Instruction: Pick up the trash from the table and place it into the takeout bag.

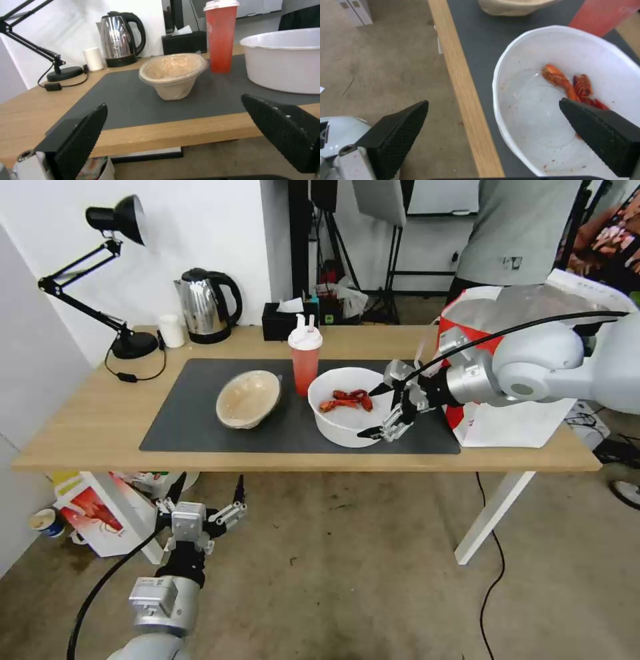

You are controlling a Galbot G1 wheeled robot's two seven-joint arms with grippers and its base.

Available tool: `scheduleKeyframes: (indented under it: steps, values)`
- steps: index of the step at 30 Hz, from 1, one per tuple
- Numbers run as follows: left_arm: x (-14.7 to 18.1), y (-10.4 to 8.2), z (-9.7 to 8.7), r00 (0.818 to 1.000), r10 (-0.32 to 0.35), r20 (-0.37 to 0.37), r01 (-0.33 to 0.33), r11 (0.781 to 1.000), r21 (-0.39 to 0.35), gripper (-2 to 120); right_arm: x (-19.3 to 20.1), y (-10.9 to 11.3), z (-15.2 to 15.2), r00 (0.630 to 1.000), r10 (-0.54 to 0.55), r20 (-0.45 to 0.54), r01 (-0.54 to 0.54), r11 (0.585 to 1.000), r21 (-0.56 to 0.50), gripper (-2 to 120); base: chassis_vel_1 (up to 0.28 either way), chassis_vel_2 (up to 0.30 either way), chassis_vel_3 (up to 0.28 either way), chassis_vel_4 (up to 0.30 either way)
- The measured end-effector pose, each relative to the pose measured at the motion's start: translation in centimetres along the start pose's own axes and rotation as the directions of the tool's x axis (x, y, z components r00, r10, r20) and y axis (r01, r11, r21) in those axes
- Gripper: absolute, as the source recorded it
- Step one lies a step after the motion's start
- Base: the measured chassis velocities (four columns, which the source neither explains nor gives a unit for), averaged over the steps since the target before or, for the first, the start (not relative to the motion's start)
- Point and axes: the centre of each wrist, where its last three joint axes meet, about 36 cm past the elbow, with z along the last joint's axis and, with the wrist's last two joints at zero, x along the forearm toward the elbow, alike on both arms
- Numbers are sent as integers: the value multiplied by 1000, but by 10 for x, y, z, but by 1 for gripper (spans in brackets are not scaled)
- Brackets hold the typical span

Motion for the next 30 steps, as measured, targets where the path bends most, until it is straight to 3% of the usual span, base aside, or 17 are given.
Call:
scheduleKeyframes:
  steps: [22, 30]
  values:
    - [0, 0, 0, 1000, 0, 0, 0, 1000, 0, 100, -15, -33, 1, 998, -8, -67, 9, 1000, 18, 100, 0, 0, 0, 0]
    - [0, 0, 0, 1000, 0, 0, 0, 1000, 0, 100, -27, -32, 8, 995, -38, -89, 38, 999, 0, 100, 0, 0, 0, 0]
